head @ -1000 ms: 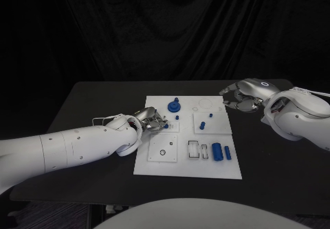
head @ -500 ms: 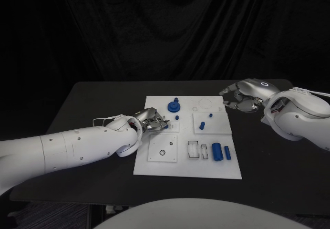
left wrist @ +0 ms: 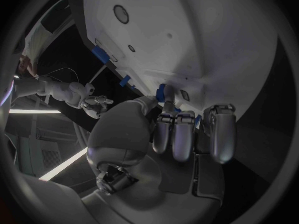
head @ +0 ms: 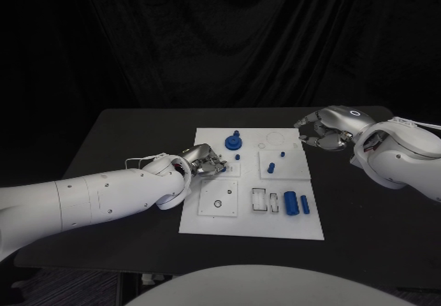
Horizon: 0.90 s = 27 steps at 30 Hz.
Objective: Assemble the parts on the task board
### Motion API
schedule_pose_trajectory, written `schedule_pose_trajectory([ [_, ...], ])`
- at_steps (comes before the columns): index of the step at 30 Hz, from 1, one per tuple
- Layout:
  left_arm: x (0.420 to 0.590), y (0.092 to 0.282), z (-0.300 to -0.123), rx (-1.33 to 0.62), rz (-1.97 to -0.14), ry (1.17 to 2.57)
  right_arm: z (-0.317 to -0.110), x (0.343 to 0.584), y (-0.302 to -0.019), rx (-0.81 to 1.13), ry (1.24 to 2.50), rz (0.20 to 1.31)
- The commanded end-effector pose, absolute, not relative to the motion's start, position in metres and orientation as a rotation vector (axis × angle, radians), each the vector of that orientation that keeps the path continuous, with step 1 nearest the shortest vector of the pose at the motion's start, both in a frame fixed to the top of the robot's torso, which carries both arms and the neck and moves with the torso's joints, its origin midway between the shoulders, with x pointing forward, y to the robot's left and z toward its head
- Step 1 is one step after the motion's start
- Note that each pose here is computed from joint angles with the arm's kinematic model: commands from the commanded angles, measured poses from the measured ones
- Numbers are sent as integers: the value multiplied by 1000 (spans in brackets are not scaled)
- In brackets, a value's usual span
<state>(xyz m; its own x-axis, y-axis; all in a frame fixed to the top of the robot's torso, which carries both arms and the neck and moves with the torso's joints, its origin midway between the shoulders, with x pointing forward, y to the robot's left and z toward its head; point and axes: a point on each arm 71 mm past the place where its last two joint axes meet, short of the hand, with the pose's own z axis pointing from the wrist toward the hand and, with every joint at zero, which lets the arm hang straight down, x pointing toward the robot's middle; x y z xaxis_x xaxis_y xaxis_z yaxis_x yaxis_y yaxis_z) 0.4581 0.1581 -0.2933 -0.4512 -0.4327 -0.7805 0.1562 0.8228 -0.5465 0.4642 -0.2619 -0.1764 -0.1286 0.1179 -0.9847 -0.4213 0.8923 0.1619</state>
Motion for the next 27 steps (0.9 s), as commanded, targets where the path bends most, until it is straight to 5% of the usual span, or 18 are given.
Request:
schedule_pose_trajectory([
  [1, 457, 158, -295, -201, -699, 1924, -178, 464, -263, -231, 1649, 457],
  [27, 461, 164, -297, -217, -674, 1911, -179, 464, -263, -231, 1650, 457],
])
